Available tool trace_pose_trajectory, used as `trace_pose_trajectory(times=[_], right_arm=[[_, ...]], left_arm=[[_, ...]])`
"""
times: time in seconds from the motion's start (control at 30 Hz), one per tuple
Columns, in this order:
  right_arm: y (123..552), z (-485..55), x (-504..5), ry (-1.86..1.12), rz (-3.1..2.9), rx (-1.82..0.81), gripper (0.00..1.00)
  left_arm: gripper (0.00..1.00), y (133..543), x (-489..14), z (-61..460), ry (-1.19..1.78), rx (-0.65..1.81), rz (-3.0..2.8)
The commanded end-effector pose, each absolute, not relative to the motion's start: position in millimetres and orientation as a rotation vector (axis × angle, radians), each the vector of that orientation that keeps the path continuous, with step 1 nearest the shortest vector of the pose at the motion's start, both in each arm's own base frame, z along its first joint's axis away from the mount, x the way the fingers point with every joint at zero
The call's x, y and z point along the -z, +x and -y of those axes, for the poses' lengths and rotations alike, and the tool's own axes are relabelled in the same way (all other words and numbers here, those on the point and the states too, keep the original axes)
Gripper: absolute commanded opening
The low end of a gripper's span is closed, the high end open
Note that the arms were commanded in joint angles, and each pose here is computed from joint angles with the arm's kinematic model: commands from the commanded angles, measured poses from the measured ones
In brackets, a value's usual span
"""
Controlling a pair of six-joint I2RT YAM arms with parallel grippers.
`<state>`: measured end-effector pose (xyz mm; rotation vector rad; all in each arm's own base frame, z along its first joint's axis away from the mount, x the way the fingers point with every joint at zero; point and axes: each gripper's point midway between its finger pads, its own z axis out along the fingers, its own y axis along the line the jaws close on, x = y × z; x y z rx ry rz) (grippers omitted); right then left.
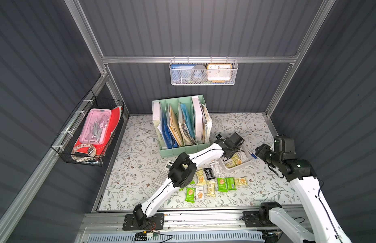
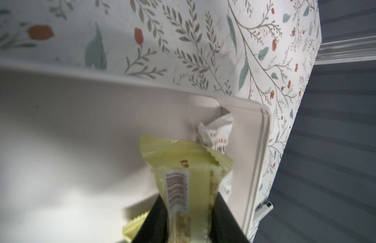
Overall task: Take the cookies out of the storage box
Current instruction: Pick up the cookie from the storage box, then place the cookie at the center of the board.
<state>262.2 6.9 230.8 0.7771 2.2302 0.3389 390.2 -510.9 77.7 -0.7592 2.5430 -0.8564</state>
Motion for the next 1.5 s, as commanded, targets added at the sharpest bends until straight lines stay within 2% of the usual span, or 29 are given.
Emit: trace_pose_trajectory(times=[0.0, 0.23, 0.47, 0.83, 1.13, 1.23, 1.33, 1.47], right_arm=[[253, -7, -220, 0.785, -2.265, -0.331, 0.5], [252, -11, -218, 0.774, -2.262, -0.363, 0.5], [256, -19, -220, 0.742, -2.268, -0.421, 0.5], [254, -26, -213, 0.718, -2.311, -0.447, 0.49], [259, -26, -212, 0.728, -2.314, -0.452, 0.49], [259, -27, -210, 0.732, -2.321, -0.459, 0.49], [260, -29, -207, 0.734, -2.328, -0.472, 0.49], [259, -30, -205, 0.738, -2.336, -0.477, 0.49]], left_arm=[[0.33, 381, -119, 492, -0.766, 0.824, -2.507], [0.32, 362, -160, 442, -0.644, 0.66, -2.5], [0.3, 322, -179, 368, -0.564, 0.442, -2.554], [0.27, 227, -143, 252, -0.524, 0.223, -2.735], [0.27, 135, -107, 199, -0.662, 0.242, -2.922], [0.27, 117, -98, 184, -0.698, 0.231, -2.944], [0.28, 116, -87, 174, -0.698, 0.205, -2.927], [0.29, 107, -61, 164, -0.691, 0.067, -2.981]])
